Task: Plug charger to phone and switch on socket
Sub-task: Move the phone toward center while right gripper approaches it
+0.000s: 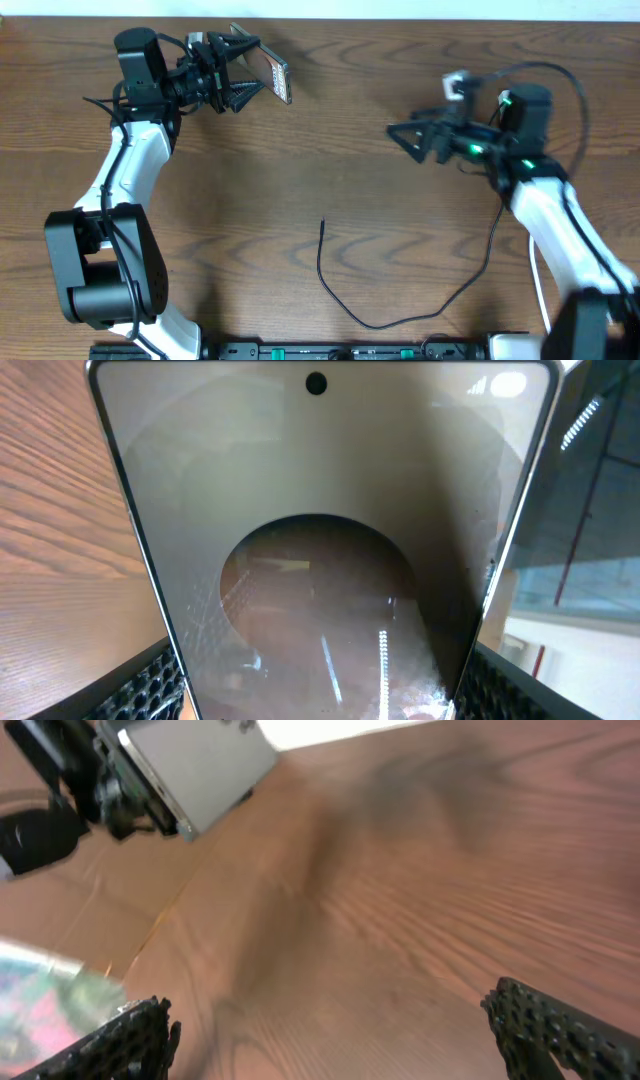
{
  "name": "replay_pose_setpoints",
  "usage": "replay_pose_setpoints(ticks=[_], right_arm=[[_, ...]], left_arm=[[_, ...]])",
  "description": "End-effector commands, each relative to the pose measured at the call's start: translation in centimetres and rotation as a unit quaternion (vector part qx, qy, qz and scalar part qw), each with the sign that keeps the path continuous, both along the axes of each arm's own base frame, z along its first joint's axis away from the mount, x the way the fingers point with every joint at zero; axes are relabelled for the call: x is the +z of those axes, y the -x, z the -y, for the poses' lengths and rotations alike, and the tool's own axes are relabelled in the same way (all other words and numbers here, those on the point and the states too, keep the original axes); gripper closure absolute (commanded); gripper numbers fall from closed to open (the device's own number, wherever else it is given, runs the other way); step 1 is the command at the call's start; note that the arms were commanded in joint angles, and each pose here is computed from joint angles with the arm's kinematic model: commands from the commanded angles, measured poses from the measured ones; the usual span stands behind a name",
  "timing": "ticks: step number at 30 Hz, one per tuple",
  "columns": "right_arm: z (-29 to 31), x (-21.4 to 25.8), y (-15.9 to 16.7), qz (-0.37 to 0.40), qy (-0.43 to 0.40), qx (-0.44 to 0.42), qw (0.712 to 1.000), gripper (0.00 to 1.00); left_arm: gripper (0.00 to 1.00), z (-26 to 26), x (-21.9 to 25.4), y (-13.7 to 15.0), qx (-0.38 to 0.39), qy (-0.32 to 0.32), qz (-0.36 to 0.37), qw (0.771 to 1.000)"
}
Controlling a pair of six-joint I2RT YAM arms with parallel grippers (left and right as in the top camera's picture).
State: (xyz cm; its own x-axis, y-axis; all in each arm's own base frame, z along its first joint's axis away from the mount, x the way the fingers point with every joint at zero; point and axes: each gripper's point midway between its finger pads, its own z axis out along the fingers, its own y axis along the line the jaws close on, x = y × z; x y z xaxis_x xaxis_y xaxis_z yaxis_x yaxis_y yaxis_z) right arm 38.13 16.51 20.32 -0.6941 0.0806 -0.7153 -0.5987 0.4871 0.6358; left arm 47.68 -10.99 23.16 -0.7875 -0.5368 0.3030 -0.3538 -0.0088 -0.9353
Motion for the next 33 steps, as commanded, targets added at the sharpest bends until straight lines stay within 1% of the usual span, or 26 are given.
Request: replay_pose_setpoints(ticks=[1, 3, 5, 8, 12, 19, 25, 33], right_arm=[[-3.6, 0.1, 0.5, 0.037, -0.016, 0.085, 0.996, 0.01], [-5.0, 0.0, 0.5, 0.065, -0.014, 0.103, 0.992, 0.01], [-5.9, -0.2, 0.1, 0.083, -0.005, 0.102, 0.991, 0.01], [-6.6, -0.5, -0.5, 0.091, 0.015, 0.082, 0.992, 0.01], [-7.5, -0.3, -0.7, 0.108, 0.023, 0.076, 0.991, 0.01], [-7.5, -0.3, -0.6, 0.086, 0.014, 0.073, 0.994, 0.01], [-7.5, -0.3, -0.6, 0.086, 0.014, 0.073, 0.994, 0.01], [-7.3, -0.5, -1.0, 0.081, 0.018, 0.060, 0.995, 0.01]], left_arm=[[0.93, -0.4, -0.4, 0.1, 0.007, -0.028, 0.011, 1.000], [0.93, -0.7, -1.7, 0.4, 0.013, -0.042, -0.011, 0.999], [0.92, -0.9, -3.2, 0.8, 0.019, -0.059, -0.038, 0.997], [0.92, -0.5, -4.2, 1.3, 0.015, -0.075, -0.050, 0.996], [0.93, 1.1, -4.5, 1.5, 0.005, -0.086, -0.049, 0.995], [0.93, 4.0, -4.9, 2.1, -0.017, -0.104, -0.041, 0.994], [0.93, 5.8, -5.1, 2.5, -0.028, -0.114, -0.040, 0.992], [0.92, 8.3, -5.5, 3.0, -0.026, -0.114, -0.068, 0.991]])
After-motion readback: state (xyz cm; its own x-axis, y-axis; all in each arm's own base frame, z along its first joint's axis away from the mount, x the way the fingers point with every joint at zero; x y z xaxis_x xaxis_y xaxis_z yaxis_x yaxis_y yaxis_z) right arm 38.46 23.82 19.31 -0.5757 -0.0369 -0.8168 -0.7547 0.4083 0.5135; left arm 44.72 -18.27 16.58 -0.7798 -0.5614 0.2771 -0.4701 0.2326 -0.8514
